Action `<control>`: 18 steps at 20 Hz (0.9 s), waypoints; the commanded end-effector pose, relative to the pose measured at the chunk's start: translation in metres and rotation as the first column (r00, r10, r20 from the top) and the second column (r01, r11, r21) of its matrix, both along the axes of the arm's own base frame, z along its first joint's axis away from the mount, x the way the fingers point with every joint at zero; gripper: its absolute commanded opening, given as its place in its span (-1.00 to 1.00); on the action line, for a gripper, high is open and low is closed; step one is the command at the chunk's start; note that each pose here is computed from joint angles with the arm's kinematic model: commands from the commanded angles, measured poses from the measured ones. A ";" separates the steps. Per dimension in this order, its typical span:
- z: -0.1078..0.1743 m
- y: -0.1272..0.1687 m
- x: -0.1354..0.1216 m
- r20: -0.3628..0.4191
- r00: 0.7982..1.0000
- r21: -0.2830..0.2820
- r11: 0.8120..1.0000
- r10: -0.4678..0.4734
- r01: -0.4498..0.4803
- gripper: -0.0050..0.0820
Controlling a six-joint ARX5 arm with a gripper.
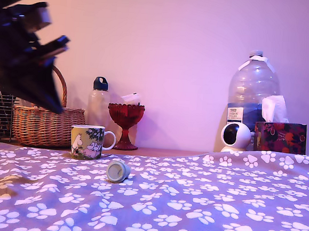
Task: Pick the coffee capsule and then drop it inside the coffee cup in front of you
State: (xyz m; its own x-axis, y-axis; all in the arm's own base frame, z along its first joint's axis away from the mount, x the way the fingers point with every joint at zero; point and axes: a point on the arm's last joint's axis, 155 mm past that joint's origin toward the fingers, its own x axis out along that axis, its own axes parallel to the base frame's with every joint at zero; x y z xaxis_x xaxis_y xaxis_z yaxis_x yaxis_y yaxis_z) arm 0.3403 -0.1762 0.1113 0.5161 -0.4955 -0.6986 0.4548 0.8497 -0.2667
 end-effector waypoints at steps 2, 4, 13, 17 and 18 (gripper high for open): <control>-0.008 -0.012 -0.013 -0.008 0.999 0.002 0.999 -0.035 0.035 -0.92; -0.008 -0.024 -0.019 -0.006 0.998 0.000 0.998 -0.069 0.069 -0.92; -0.006 -0.039 -0.027 -0.011 0.995 -0.019 0.995 -0.097 0.097 -0.90; -0.009 -0.040 -0.025 0.061 0.991 0.045 0.992 -0.122 0.120 -0.60; -0.013 -0.045 -0.031 0.063 0.988 0.044 0.989 -0.141 0.138 -0.54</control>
State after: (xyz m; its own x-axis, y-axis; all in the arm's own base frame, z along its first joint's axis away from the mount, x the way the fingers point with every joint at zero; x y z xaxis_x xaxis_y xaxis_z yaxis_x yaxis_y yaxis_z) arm 0.3233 -0.2183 0.1084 0.5133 -0.5310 -0.6742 0.5608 0.8022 -0.2048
